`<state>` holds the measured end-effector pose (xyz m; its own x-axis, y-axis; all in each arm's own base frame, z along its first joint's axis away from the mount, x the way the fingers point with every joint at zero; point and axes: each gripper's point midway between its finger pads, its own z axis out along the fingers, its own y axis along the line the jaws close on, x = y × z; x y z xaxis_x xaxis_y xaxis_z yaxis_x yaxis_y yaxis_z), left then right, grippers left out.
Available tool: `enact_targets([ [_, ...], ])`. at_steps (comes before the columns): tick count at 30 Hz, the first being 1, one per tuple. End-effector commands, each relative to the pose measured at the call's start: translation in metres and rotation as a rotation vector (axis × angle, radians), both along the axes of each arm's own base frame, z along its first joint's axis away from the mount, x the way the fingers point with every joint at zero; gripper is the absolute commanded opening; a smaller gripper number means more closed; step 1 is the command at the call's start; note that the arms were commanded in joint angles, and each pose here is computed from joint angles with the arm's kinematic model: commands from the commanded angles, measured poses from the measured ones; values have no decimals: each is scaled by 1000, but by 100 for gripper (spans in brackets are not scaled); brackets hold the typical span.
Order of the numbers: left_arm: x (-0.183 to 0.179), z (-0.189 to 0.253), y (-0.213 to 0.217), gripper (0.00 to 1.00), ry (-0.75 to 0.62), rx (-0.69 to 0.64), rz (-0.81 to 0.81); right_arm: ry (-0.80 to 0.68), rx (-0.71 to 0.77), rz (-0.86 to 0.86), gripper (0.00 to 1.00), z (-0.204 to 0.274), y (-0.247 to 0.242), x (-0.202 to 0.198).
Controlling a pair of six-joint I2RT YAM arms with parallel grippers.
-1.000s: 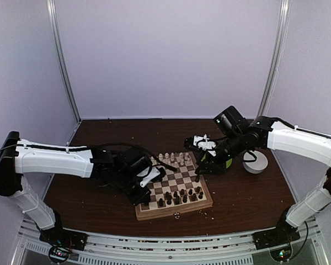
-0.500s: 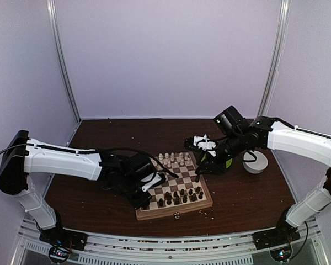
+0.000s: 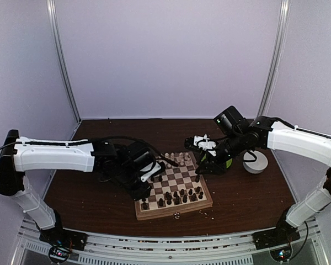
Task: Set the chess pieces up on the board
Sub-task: Place the rook at h8, then pick up the pawn from the chessboard.
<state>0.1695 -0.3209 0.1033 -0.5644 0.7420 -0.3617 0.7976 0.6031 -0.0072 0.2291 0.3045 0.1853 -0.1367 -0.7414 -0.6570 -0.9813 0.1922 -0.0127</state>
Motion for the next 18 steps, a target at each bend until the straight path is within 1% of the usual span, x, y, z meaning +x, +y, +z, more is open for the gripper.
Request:
enact_targets([
  [1, 39, 43, -9, 33, -149, -63, 64, -9, -7, -6, 38, 0, -5, 0],
  [3, 56, 39, -12, 33, -162, -56, 107, -10, -7, -9, 38, 1, -5, 0],
  [8, 86, 28, -22, 37, -163, -67, 165, -17, -9, -17, 38, 1, -7, 3],
  [12, 100, 13, -27, 37, -137, -76, 175, -21, -5, -23, 38, 2, -9, 4],
  [15, 107, -1, -20, 37, -121, -55, 196, -23, -1, -28, 38, 4, -10, 5],
  [18, 111, -8, -19, 37, -108, -78, 202, -23, 0, -32, 38, 4, -11, 6],
])
